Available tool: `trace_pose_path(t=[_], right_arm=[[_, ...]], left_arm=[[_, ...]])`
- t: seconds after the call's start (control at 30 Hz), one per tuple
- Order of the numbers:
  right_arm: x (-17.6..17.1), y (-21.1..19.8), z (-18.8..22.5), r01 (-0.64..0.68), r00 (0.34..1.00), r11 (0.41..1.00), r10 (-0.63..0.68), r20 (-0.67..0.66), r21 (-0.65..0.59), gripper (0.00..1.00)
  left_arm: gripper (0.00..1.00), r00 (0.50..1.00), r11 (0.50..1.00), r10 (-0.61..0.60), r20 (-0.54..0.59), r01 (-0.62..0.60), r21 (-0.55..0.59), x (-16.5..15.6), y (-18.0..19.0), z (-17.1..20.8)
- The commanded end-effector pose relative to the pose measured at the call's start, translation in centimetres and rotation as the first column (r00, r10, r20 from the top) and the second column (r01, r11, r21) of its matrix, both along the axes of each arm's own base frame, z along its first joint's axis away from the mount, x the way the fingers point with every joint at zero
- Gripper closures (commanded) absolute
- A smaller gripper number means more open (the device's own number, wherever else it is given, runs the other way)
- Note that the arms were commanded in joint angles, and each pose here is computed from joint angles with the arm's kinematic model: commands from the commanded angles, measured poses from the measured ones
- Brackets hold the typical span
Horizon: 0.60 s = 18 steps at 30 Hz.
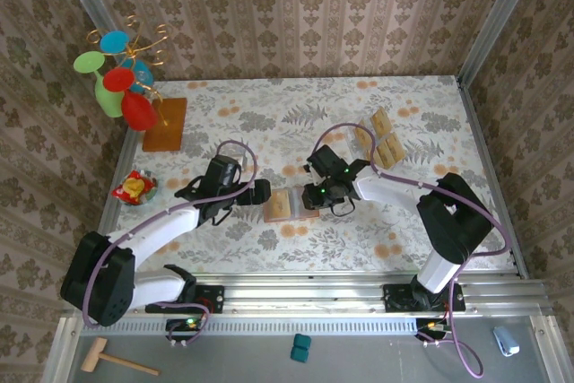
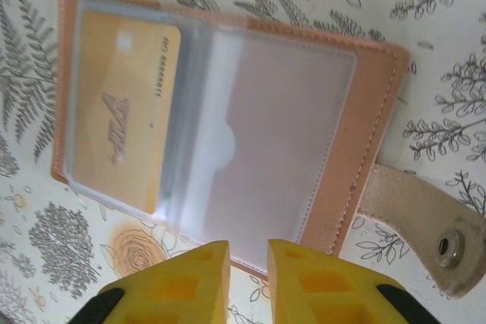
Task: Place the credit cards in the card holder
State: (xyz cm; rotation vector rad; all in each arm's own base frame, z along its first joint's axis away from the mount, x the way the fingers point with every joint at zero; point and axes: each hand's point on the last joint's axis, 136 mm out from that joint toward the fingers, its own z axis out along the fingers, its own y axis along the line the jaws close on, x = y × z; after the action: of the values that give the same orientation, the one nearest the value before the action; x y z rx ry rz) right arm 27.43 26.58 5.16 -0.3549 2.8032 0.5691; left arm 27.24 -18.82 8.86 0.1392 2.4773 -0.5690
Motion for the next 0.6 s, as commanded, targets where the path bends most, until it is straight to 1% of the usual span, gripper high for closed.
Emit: trace_pose_path(t=[0.0,0.13,0.23,0.57], right_arm=[[-0.1,0.2,0.1,0.007,1.0,1.0,-0.007,0.012,0.028,0.81],[-0.3,1.5,0.4,-0.012,1.0,0.998,0.011,0.004,0.067,0.88],[-0.5,2.7,0.4,-0.033,0.999,0.997,0.033,0.005,0.07,0.92],[-0.4,5.2,-0.1,-0.048,0.999,0.994,0.05,-0.014,0.102,0.97]], left_arm=[[0.0,1.0,0.999,-0.008,-0.019,0.007,-0.042,-0.1,-0.6,-0.6],[0.0,0.999,0.999,-0.008,-0.044,0.006,-0.05,-0.2,-0.9,-1.7],[0.0,0.998,0.999,-0.012,-0.055,0.009,-0.04,-0.3,-1.1,-2.3],[0.0,0.997,1.0,-0.015,-0.071,0.014,-0.008,-0.7,-0.9,-3.4]])
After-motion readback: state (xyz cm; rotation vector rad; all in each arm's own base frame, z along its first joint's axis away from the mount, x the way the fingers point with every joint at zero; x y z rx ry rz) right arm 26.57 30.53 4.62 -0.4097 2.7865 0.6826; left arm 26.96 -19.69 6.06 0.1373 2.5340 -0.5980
